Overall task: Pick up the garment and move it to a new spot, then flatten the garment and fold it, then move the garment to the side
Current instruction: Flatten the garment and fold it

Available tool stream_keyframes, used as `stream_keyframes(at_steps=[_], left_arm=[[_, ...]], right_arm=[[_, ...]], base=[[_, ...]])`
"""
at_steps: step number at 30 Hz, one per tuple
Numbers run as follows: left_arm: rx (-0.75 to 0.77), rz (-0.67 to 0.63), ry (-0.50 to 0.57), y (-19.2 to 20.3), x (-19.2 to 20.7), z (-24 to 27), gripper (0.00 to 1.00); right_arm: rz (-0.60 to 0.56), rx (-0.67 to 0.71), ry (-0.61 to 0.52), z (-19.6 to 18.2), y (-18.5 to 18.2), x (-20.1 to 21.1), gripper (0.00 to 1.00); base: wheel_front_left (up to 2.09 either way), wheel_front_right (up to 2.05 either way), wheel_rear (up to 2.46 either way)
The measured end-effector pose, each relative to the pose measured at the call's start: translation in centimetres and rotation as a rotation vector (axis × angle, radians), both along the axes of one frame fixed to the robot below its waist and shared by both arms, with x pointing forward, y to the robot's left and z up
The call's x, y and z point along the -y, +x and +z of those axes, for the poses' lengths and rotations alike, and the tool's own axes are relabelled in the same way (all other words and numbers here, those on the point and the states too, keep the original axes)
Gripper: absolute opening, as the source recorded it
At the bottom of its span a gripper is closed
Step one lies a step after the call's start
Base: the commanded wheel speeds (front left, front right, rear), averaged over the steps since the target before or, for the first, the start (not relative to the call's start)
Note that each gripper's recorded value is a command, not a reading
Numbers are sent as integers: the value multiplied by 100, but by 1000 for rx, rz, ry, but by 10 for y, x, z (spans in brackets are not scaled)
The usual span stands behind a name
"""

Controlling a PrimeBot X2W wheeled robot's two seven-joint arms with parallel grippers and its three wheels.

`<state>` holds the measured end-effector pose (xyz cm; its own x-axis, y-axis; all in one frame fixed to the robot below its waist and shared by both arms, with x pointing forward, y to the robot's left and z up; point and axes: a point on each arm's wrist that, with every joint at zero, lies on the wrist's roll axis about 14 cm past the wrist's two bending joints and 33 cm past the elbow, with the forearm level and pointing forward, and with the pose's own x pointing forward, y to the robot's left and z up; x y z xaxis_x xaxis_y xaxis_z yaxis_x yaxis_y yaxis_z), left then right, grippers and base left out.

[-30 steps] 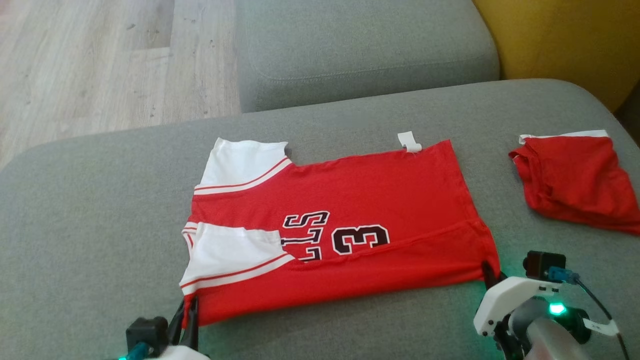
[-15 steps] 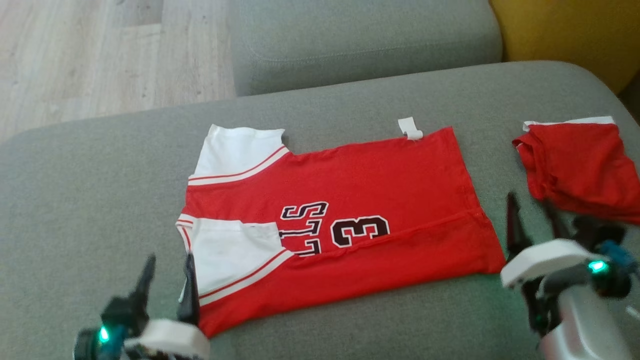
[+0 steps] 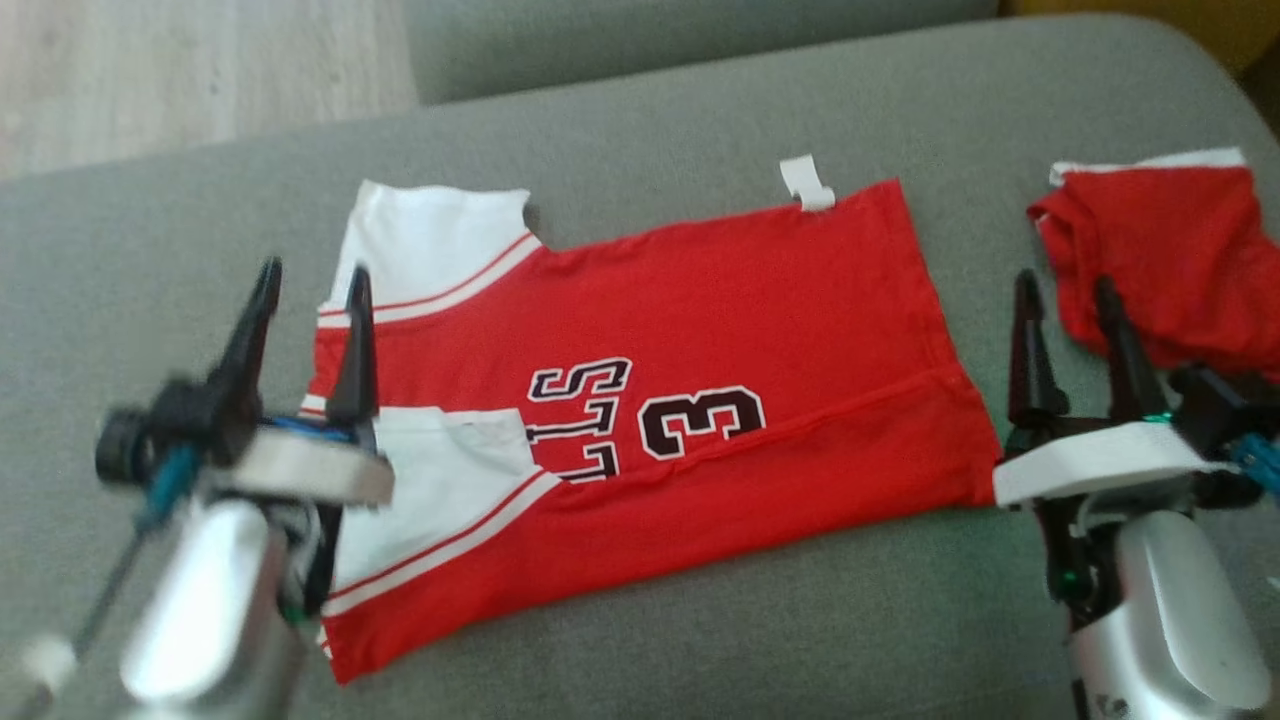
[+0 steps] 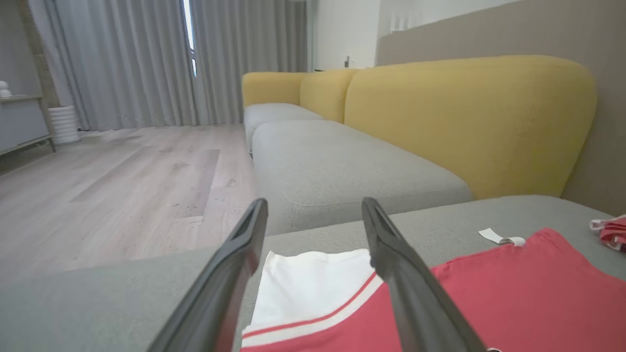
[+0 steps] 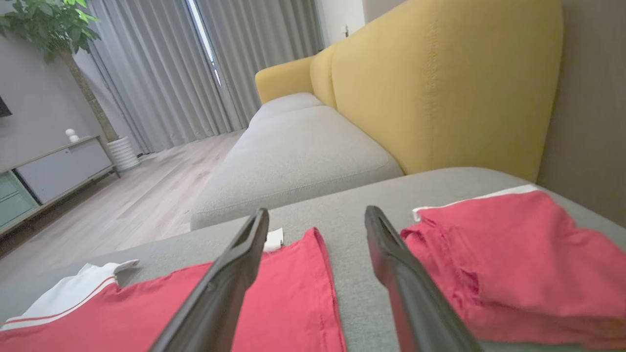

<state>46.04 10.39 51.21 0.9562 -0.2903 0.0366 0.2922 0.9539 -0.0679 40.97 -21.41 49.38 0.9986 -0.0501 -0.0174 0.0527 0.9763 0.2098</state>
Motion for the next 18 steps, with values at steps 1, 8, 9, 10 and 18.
stream_keyframes(at_steps=[1, 8, 9, 10, 18], left_arm=[[-16, -24, 22, 10, 3, -2, 100], [-240, -157, 203, 80, 13, -31, 100], [-283, -161, 229, 89, 11, -38, 100], [-328, -169, 256, 97, 10, -45, 100], [-593, -214, 378, 117, 7, -105, 100]], right_arm=[[10, -9, 3, -3, 2, -3, 100], [66, -45, -3, -17, 25, -19, 100], [69, -47, -7, -19, 29, -19, 100], [73, -51, -11, -21, 32, -20, 100], [65, -67, -21, -31, 45, -13, 100]], base=[[0, 0, 0], [0, 0, 0], [0, 0, 0], [0, 0, 0], [0, 0, 0]])
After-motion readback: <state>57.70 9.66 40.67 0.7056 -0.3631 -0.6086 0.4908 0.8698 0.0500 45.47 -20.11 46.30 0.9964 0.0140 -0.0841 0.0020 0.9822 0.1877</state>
